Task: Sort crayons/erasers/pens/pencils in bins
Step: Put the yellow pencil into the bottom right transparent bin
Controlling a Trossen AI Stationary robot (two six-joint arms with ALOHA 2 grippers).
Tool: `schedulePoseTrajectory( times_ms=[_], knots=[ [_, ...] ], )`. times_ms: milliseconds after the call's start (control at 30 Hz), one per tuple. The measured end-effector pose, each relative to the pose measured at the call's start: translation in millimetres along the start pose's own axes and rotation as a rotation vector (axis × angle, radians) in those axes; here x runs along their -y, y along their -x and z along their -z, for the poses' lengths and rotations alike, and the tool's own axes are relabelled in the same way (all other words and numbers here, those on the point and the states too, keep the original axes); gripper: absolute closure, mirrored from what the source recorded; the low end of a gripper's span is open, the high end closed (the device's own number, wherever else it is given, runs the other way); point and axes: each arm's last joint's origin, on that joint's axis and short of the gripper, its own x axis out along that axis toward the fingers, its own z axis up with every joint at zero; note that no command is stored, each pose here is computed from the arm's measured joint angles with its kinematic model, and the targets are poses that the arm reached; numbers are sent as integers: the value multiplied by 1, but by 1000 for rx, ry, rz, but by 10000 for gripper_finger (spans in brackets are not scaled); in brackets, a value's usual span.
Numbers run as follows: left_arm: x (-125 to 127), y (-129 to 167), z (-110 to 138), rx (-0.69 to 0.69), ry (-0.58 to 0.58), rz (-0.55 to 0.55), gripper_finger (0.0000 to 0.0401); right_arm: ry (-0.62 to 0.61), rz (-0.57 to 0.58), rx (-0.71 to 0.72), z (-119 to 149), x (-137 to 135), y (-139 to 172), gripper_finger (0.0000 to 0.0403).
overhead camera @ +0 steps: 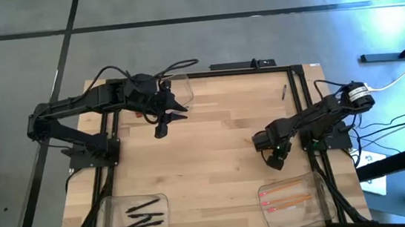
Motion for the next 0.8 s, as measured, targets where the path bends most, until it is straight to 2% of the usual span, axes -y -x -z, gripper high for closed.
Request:
schedulePoseTrajectory(
  times_ms=[200,433,667,800],
  knots=[
    [0,0,0,-1,0,1,304,28,11,44,-4,-12,17,364],
    [0,0,0,-1,0,1,304,37,10,58,-1,-29,42,375],
    [0,0,0,-1,0,1,304,34,23,55,13,-53,91,367],
    [0,0,0,-1,-4,1,304,42,49,49,35,-67,130,371]
  ],
)
